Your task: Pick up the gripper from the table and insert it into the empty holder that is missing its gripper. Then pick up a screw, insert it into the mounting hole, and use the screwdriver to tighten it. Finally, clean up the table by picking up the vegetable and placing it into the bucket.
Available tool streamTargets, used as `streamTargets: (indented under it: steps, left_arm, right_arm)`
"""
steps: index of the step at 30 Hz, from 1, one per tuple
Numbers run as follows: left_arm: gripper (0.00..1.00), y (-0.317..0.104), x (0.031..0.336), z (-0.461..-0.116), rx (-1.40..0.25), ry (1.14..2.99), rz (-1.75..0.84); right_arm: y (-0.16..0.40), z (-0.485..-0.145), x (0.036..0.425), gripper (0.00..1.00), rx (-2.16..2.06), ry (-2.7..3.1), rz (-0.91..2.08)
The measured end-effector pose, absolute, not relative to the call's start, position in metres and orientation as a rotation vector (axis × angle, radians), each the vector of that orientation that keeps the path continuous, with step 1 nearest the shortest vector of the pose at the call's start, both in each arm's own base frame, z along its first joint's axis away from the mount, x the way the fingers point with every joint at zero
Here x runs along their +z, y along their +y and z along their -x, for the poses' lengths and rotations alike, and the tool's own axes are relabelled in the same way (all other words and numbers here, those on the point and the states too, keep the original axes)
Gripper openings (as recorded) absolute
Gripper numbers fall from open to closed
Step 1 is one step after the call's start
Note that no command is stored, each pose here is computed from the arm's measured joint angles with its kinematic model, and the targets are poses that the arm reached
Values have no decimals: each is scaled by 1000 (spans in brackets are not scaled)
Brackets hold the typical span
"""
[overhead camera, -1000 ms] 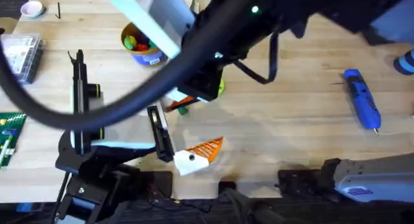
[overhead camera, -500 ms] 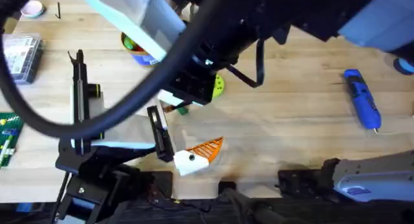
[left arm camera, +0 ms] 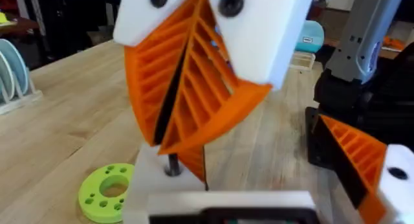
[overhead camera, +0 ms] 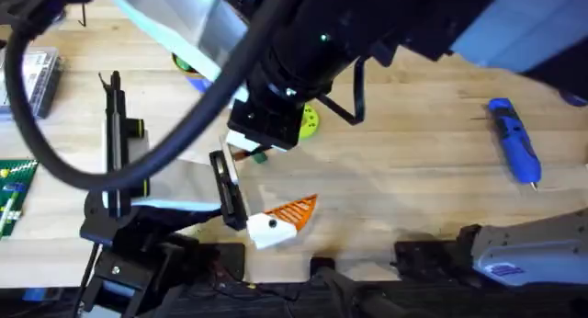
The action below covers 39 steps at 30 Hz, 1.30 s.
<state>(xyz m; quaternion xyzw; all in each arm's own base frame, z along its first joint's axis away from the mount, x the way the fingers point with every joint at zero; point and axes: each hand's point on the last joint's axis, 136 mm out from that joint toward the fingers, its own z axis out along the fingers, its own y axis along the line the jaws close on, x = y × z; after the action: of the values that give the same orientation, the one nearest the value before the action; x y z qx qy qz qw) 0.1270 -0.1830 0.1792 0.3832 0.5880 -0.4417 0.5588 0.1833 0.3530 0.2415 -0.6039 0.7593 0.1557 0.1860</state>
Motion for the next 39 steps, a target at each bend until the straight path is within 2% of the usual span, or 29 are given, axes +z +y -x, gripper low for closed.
streamTargets:
  steps: [39]
  left_arm:
    - [993, -183, 181, -127, -1036, 1380, -904]
  right_arm:
    - [353, -184, 239, 6, 418, 2137, 1703]
